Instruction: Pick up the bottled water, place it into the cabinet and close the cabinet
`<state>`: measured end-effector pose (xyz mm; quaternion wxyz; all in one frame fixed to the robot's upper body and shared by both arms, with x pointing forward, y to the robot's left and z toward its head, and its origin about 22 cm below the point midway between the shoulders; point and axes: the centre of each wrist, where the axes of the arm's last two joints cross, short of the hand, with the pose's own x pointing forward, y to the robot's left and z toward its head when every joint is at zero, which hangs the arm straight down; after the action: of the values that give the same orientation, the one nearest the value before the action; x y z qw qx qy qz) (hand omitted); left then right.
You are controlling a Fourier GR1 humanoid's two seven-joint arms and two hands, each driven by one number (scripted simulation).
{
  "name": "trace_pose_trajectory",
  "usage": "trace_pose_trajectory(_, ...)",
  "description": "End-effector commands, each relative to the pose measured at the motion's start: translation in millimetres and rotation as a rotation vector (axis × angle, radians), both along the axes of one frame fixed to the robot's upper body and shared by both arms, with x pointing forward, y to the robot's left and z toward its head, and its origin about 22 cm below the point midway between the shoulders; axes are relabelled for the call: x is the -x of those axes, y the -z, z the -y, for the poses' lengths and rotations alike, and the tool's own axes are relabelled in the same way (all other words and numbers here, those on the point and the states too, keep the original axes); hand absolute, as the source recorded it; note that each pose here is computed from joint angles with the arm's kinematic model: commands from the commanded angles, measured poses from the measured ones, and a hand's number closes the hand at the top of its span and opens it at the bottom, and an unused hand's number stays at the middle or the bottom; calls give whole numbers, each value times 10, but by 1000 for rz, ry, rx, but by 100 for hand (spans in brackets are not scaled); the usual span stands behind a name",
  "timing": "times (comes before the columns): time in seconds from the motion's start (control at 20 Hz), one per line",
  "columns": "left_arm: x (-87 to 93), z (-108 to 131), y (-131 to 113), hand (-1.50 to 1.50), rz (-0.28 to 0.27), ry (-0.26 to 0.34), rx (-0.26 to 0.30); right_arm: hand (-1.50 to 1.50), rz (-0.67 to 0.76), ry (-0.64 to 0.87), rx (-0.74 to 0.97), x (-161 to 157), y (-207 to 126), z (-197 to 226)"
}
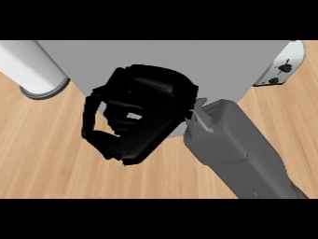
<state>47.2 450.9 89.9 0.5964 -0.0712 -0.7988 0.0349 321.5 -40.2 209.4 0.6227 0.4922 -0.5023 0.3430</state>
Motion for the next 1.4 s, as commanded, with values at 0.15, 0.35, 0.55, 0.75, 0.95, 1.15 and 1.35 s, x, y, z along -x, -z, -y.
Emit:
trace_pose_trajectory(0.15,17,-12,-48,-150,51,10,19,150,-33,149,-14,-449,261,339)
trace_pose_trajectory(0.35,23,-80,-37,-150,47,22,12,150,62,189,-45,-661,337,393)
trace_pose_trajectory(0.55,63,-85,87,-150,13,26,30,150,143,246,-44,-654,173,410)
trace_pose_trajectory(0.75,-42,4,2,-150,14,25,27,150,199,277,-73,-755,41,378)
trace_pose_trajectory(0.95,12,26,27,-150,18,42,27,-150,271,372,-117,-791,-92,482)
trace_pose_trajectory(1.15,-47,25,52,-150,14,48,26,-150,304,410,-115,-709,-302,238)
trace_pose_trajectory(1.35,-88,88,80,-150,12,60,17,-150,305,439,-89,-757,-271,315)
